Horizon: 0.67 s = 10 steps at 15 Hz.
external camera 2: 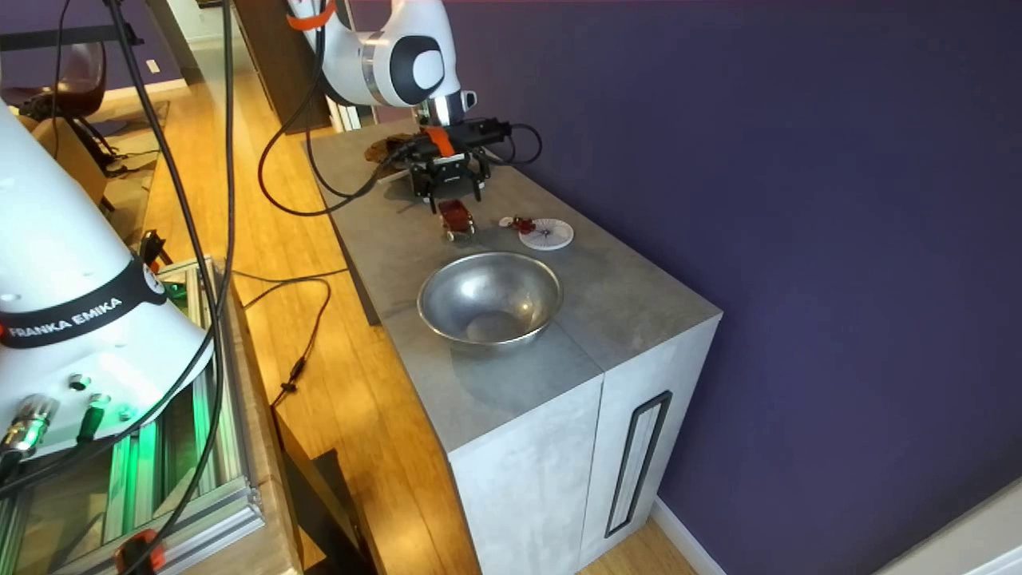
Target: Pick up the red cart on the table and move it back at forth three times on the table surface before placing it down
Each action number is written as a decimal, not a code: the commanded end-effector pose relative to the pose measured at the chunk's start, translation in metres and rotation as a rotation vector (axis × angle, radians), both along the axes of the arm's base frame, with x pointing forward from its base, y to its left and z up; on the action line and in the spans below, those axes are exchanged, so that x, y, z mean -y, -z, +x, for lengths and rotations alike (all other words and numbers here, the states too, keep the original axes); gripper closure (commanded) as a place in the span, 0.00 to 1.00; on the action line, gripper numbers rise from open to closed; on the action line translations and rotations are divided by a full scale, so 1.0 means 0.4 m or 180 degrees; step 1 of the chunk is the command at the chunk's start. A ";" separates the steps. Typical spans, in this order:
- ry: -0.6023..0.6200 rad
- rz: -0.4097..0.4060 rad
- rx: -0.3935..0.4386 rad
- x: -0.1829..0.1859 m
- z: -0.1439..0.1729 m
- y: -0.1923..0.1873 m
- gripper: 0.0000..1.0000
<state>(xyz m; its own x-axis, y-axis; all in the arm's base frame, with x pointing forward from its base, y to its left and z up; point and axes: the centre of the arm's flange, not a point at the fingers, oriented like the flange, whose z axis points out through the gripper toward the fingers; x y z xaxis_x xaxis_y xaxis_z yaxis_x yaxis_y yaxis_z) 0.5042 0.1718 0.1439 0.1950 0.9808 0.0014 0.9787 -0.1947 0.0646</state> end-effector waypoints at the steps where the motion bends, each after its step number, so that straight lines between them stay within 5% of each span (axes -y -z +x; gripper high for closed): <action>1: -0.0057 -0.0031 0.0090 -0.007 0.011 0.018 0.00; 5: -0.0071 -0.0064 0.0078 -0.003 0.012 0.026 0.36; 10: -0.0080 -0.0059 0.0069 -0.002 0.011 0.028 0.68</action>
